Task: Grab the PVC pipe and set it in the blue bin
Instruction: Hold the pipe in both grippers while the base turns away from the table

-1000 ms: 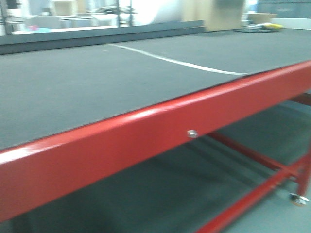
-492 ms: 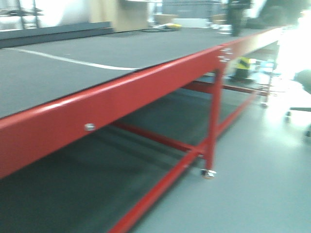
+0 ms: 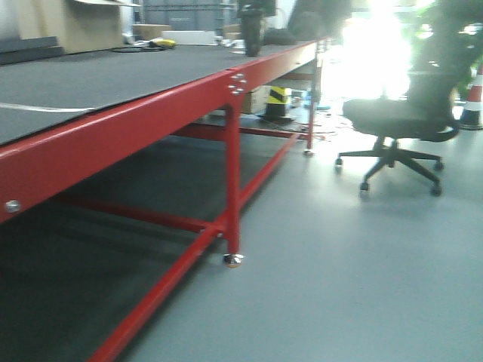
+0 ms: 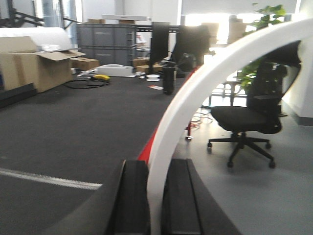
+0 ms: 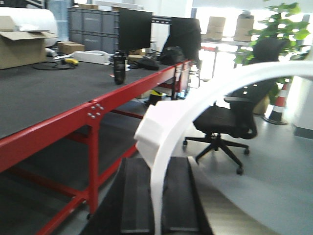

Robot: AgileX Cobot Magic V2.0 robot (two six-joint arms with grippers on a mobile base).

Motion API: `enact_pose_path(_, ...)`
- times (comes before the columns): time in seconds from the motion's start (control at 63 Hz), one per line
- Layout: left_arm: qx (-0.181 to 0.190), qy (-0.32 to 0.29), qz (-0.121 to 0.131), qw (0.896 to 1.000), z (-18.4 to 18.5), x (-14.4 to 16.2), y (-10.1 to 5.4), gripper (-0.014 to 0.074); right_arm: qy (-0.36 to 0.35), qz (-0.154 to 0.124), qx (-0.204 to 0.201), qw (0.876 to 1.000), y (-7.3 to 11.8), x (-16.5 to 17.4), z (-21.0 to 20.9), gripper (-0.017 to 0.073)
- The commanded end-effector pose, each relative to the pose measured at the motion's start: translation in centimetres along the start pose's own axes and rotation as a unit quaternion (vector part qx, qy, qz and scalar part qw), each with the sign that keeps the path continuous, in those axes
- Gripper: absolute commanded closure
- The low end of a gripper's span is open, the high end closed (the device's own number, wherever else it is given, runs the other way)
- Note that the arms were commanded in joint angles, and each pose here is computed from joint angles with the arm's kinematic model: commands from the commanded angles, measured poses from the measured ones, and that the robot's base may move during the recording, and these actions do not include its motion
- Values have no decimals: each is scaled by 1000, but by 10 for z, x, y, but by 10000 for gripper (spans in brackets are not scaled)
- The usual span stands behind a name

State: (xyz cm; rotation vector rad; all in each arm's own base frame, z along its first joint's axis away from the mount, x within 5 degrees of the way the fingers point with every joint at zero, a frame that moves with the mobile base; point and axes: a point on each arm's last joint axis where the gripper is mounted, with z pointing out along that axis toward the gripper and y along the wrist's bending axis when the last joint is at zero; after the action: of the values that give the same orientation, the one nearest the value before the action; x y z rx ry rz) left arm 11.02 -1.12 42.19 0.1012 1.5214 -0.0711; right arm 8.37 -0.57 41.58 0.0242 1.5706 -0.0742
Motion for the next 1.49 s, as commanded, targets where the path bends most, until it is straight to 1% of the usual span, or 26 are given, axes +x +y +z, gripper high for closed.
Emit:
enact_pose_path(0.0,1,-13,-2,1000,-1,-2,0,704,-14,-8,2,1000,0,-2,-1,722)
enact_pose_path(1.477,1,-14,-2,1000,-1,-2,0,704,-17,-8,2,1000,0,-3,-1,722)
